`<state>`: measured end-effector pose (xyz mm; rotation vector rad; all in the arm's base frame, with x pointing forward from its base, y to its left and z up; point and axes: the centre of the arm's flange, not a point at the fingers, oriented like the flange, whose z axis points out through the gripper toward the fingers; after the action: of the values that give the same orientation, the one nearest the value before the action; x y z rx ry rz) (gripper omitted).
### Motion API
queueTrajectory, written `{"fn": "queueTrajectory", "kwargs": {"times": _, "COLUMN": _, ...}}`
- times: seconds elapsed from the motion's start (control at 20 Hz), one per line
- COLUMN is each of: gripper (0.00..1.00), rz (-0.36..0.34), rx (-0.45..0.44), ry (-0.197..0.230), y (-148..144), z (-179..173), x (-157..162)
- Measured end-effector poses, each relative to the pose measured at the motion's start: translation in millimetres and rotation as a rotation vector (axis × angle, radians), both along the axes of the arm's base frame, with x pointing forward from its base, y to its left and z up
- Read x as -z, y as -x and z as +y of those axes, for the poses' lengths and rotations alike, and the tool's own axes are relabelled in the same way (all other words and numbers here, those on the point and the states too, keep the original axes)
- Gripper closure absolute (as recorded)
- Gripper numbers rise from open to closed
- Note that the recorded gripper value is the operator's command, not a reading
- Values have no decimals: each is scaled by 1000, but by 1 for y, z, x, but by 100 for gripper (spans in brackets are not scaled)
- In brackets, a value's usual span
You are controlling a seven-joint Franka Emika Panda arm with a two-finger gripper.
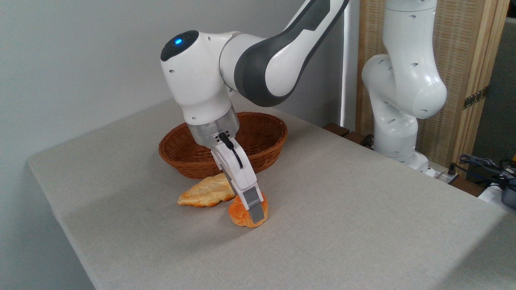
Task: Put bread into the basket
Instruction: 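Close the gripper fingers around the orange bread roll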
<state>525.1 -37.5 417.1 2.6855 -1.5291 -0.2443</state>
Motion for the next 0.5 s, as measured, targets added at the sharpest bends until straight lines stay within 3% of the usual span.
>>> {"fn": "queueTrajectory", "kwargs": {"times": 0.5, "gripper": 45, "rz": 3, "rx": 25, "ry": 4, "y": 0, "z": 0, "x": 1}}
